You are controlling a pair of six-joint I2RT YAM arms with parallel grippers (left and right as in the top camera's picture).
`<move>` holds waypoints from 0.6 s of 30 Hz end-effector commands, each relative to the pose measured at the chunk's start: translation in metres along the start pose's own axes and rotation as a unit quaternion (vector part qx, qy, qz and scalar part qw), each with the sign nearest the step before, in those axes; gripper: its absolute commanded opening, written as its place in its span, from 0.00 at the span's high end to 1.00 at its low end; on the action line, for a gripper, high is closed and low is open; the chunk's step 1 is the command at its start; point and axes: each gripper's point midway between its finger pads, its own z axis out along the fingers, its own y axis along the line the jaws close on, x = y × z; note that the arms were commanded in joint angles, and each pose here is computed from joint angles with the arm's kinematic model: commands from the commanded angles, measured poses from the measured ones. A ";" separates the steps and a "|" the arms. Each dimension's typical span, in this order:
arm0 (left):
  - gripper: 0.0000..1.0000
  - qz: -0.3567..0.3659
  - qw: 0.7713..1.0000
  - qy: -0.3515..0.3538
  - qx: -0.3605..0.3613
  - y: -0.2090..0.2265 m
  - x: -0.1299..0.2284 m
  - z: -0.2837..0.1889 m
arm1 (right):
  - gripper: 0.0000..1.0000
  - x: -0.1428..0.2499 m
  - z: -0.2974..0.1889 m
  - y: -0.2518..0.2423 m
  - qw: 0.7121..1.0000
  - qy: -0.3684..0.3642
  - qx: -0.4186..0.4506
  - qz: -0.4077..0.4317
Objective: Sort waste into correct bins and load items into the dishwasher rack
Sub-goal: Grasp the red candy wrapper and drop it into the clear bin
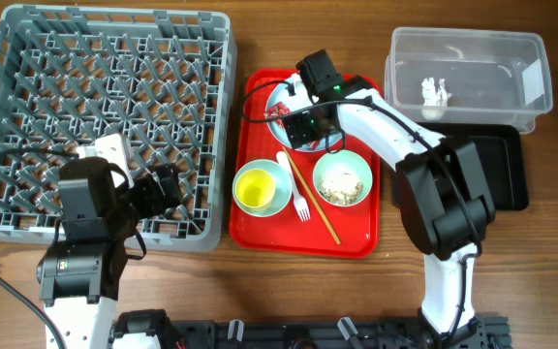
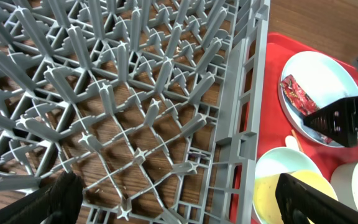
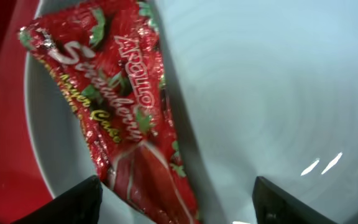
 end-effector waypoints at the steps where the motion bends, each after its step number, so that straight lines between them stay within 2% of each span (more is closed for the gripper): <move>1: 0.00 -0.005 1.000 -0.011 0.004 -0.002 -0.008 -0.004 | 0.35 0.006 0.012 -0.010 0.999 0.011 0.030 0.021; 5: 0.00 -0.005 1.000 -0.011 0.004 -0.002 -0.008 -0.004 | 0.71 0.010 0.012 -0.010 0.999 0.019 0.030 0.023; 9: 0.00 -0.005 1.000 -0.011 0.004 -0.002 -0.008 -0.004 | 0.94 0.012 0.009 -0.010 0.998 0.022 0.031 0.041; 12: 0.00 -0.005 1.000 -0.011 0.004 -0.002 -0.008 -0.004 | 0.96 0.001 -0.010 -0.013 0.998 0.000 0.031 0.055; 15: 0.00 -0.005 1.000 -0.011 0.004 -0.002 -0.008 -0.004 | 0.96 -0.030 -0.067 -0.031 0.993 -0.076 0.031 0.088; 18: 0.00 -0.005 1.000 -0.011 0.004 -0.002 -0.008 -0.004 | 0.96 -0.052 -0.131 -0.074 0.971 -0.161 0.063 0.163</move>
